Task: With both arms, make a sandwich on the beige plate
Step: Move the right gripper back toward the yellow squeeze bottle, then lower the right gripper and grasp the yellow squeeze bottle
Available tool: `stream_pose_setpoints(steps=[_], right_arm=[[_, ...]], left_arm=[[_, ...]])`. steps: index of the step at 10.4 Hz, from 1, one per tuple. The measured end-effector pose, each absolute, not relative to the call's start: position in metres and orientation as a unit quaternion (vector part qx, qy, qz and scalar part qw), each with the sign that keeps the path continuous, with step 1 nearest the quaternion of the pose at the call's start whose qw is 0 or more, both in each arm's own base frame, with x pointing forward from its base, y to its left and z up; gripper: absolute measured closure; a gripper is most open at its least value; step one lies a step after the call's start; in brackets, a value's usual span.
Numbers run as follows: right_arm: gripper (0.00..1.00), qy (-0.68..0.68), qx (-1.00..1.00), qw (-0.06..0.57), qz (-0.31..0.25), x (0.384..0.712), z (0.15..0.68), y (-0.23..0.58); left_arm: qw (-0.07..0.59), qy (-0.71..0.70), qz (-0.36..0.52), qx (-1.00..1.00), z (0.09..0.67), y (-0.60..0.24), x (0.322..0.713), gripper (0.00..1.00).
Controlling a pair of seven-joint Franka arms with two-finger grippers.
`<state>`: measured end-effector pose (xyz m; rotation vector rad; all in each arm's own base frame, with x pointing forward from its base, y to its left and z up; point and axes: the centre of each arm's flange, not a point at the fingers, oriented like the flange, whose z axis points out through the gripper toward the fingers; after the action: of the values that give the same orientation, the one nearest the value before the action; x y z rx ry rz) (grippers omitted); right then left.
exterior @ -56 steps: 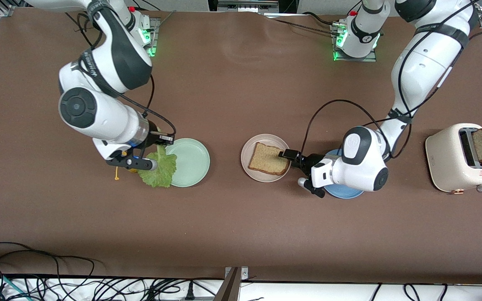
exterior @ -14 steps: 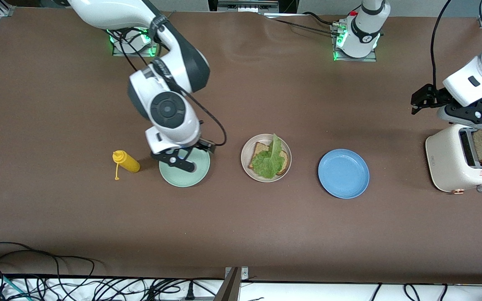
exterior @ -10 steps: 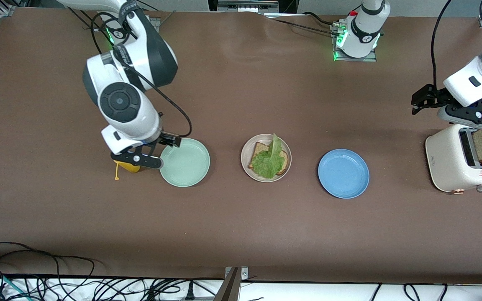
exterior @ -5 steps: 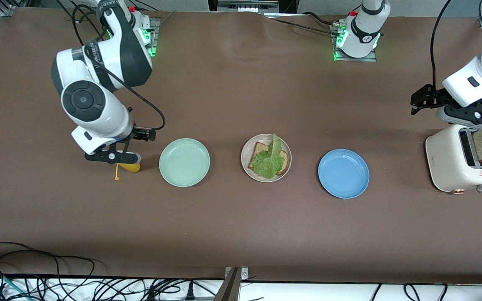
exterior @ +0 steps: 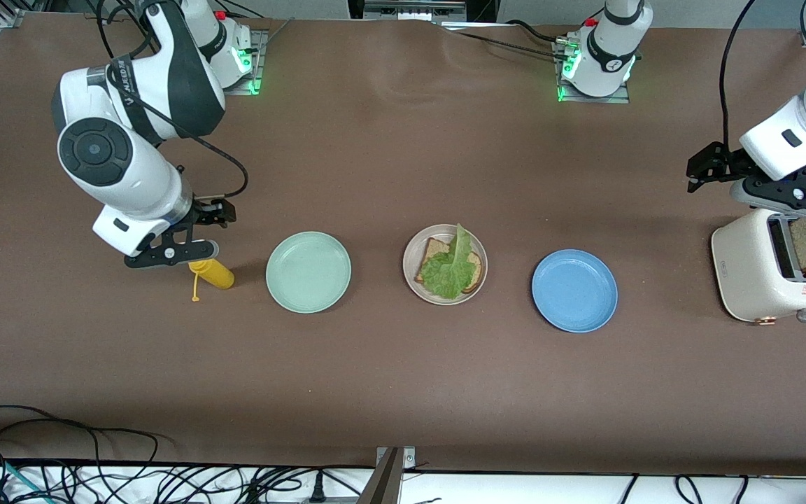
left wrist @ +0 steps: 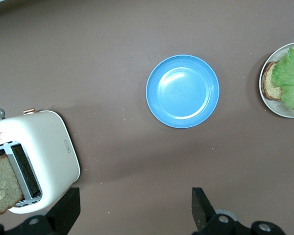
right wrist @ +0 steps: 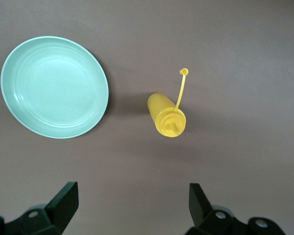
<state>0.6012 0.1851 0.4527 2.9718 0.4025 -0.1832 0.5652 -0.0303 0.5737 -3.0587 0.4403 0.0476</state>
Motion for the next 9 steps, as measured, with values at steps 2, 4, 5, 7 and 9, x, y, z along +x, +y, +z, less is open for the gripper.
stream_pose_setpoints(steps=[2, 4, 5, 7, 9], right_arm=[[0.00, 0.198, 0.978, 0.058, -0.037, 0.605, 0.452, 0.164], [0.00, 0.255, 0.966, 0.050, -0.006, 0.604, 0.444, 0.134], [0.00, 0.283, 0.958, 0.049, 0.008, 0.601, 0.438, 0.120], [0.00, 0.331, 0.942, 0.045, 0.029, 0.592, 0.422, 0.094], [0.00, 0.363, 0.931, 0.012, 0.043, 0.582, 0.409, 0.077]], left_arm=[[0.025, 0.142, 0.016, -0.989, 0.573, -0.030, 0.565, 0.00], [0.025, 0.143, 0.016, -0.989, 0.573, -0.030, 0.565, 0.00], [0.025, 0.143, 0.016, -0.989, 0.573, -0.031, 0.565, 0.00], [0.025, 0.144, 0.016, -0.989, 0.573, -0.032, 0.565, 0.00], [0.025, 0.148, 0.016, -0.989, 0.573, -0.036, 0.565, 0.00]])
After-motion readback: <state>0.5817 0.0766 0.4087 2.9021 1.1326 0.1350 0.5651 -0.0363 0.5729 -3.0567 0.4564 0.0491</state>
